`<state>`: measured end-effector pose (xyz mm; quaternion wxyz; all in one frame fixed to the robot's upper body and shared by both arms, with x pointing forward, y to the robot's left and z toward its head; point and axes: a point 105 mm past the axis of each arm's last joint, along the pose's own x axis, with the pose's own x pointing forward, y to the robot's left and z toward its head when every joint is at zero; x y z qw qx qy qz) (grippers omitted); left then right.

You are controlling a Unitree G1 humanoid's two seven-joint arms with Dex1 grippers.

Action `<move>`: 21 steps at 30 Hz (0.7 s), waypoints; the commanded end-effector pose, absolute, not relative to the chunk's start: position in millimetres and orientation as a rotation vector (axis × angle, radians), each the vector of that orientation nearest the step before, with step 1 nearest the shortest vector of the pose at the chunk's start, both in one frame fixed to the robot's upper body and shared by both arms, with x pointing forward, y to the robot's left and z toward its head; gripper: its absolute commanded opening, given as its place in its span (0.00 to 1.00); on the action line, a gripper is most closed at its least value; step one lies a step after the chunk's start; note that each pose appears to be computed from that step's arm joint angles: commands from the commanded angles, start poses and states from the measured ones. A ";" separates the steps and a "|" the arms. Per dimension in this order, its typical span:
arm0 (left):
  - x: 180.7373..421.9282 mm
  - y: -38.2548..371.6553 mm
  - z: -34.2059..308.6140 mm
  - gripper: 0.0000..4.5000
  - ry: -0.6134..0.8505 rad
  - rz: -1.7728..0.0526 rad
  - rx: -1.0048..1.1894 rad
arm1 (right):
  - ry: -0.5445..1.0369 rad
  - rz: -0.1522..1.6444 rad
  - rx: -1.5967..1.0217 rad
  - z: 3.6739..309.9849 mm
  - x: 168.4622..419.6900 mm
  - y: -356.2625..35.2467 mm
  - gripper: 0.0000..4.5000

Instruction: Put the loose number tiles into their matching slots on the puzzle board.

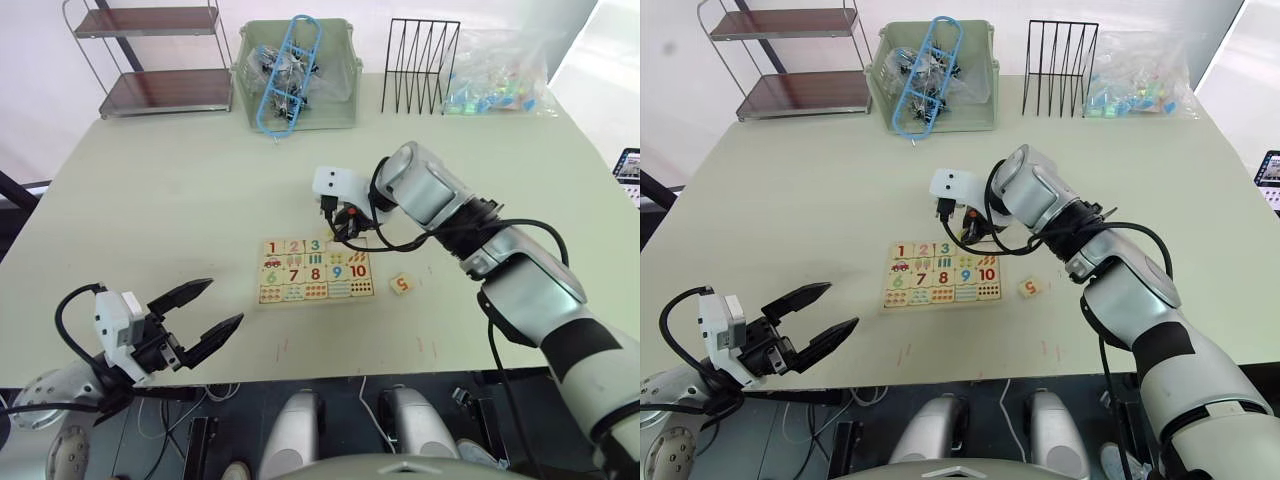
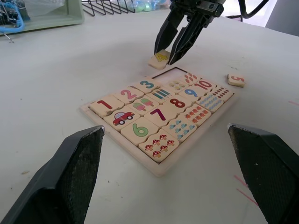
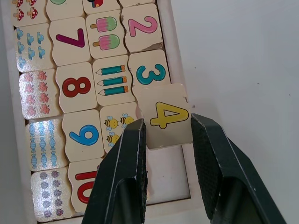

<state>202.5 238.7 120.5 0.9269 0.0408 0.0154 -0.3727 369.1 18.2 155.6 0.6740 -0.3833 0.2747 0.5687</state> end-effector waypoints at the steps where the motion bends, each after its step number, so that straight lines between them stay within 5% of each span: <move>1: 199.7 235.9 129.4 1.00 0.002 -0.779 0.116 | 0.596 1.293 -0.883 155.9 368.2 22.5 0.18; 21: 200.6 236.7 130.7 1.00 0.000 -0.785 0.113 | 0.619 1.275 -0.882 145.8 370.4 18.4 0.18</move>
